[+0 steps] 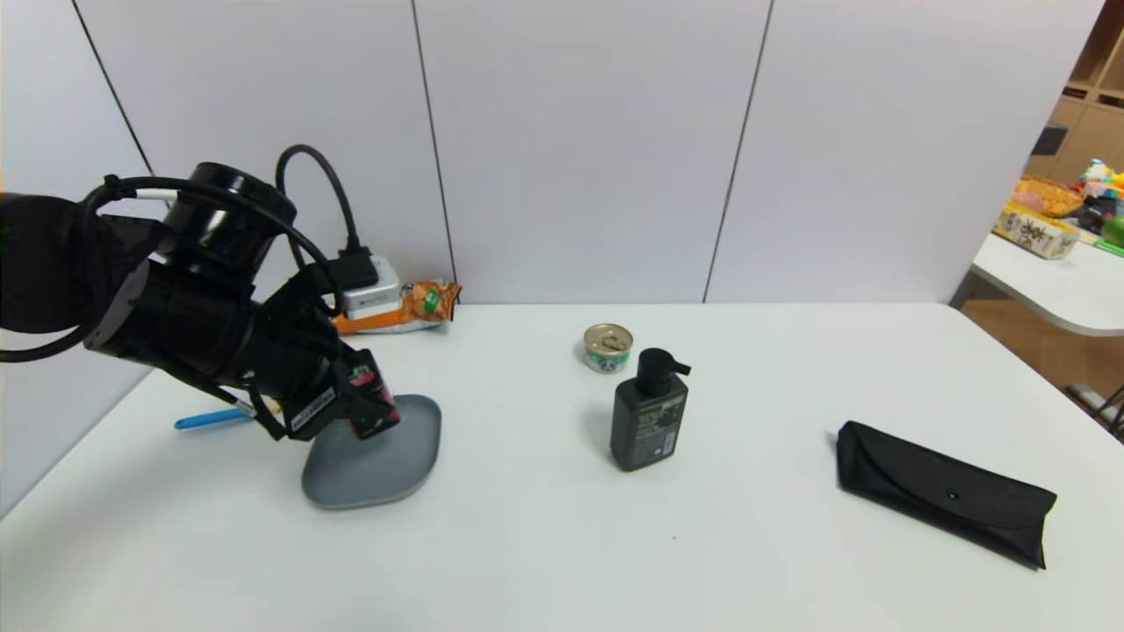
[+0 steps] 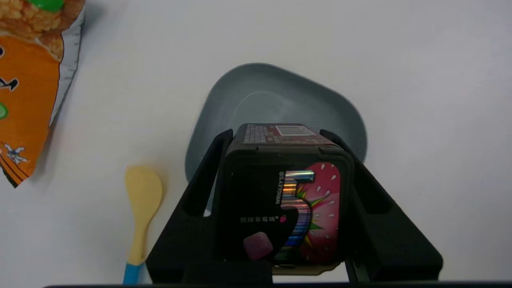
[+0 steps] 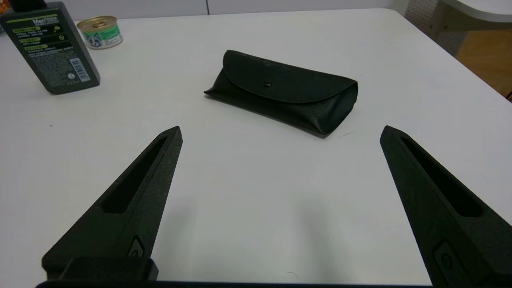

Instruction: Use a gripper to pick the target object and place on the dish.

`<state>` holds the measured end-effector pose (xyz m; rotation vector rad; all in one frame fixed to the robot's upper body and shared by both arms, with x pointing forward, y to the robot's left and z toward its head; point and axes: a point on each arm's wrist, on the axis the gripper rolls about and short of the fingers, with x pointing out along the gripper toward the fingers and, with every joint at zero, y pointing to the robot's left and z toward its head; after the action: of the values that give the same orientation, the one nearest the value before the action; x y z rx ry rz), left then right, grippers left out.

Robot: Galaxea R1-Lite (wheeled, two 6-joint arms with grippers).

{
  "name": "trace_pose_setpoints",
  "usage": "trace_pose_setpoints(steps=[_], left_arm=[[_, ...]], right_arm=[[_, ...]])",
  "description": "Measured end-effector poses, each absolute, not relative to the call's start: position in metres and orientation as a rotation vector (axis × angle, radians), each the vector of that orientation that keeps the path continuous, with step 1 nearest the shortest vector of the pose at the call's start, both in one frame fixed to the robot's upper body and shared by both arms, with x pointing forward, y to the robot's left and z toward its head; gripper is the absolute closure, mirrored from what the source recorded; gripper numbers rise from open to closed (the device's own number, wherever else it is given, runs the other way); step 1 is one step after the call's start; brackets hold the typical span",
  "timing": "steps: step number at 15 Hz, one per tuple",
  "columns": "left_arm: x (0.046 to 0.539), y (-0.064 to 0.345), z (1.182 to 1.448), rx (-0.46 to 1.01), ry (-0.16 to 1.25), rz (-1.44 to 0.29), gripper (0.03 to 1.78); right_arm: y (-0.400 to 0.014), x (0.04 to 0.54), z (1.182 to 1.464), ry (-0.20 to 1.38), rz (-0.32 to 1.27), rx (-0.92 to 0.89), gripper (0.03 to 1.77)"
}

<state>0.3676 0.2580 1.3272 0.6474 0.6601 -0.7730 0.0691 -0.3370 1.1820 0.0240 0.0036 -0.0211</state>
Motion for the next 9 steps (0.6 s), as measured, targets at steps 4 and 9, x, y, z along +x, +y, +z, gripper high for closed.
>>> trace_pose_setpoints(steps=[4, 9], left_arm=[[0.38, 0.266, 1.31, 0.617, 0.728, -0.763, 1.05], [0.386, 0.265, 1.288, 0.587, 0.795, -0.805, 1.05]], right_arm=[[-0.337, 0.069, 1.182, 0.004, -0.021, 0.024, 0.09], [-0.337, 0.069, 1.182, 0.004, -0.022, 0.024, 0.09]])
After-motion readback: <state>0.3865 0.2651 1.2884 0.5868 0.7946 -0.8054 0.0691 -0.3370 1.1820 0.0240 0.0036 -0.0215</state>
